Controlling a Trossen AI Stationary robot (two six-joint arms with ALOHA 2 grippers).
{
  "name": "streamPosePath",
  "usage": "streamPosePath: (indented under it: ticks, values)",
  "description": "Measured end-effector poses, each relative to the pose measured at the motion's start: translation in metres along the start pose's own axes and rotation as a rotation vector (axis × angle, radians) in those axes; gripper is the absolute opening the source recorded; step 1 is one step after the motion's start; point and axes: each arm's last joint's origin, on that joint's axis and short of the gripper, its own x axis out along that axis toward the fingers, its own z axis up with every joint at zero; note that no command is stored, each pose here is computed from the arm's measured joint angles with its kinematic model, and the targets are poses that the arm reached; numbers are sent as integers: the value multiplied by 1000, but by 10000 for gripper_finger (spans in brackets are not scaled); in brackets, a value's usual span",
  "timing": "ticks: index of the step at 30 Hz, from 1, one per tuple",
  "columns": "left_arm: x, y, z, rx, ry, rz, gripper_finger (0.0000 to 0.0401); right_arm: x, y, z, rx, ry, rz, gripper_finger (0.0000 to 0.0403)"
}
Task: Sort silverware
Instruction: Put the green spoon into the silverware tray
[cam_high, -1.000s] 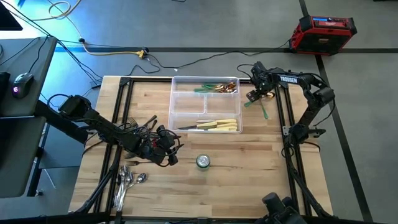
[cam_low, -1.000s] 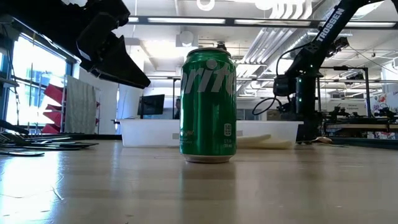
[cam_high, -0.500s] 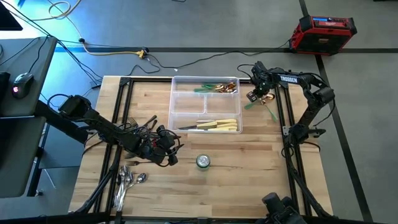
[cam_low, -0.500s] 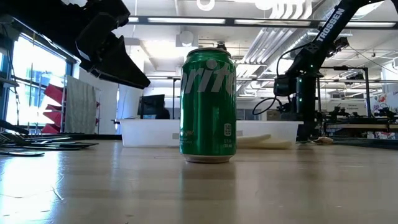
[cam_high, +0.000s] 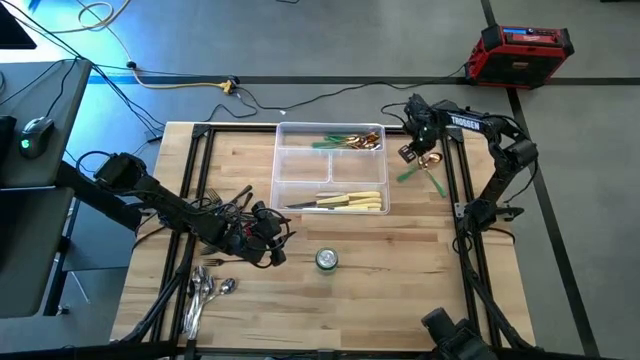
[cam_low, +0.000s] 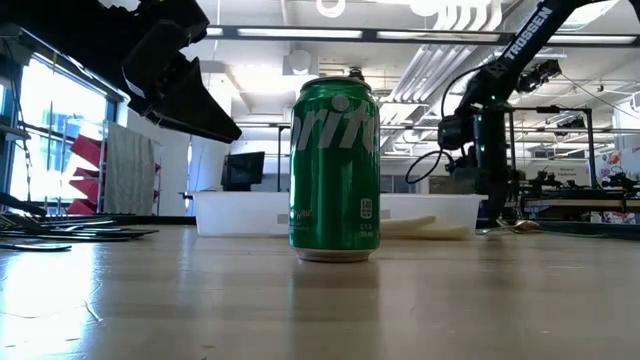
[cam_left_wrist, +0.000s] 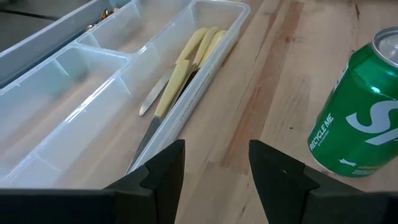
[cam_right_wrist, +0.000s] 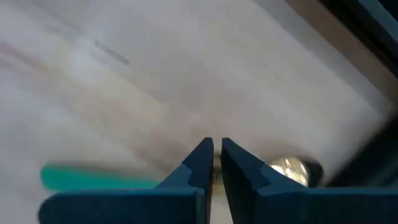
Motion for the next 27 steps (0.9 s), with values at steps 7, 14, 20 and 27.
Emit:
streamPosePath:
  ticks: [7, 14, 20, 27]
  values:
    - [0, 0, 0, 0, 0, 1, 158, -12, 12, -15, -237, 203, 13, 18]
    - [0, 0, 0, 1, 4, -6, 158, -1, 35, -26, -352, 282, -149, 88]
    - [0, -1, -1, -4, 13, -23, 158, 13, 39, -29, -291, 230, -76, 156]
    - [0, -1, -1, -6, 14, -26, 158, 26, 26, -34, -158, 212, -83, 153]
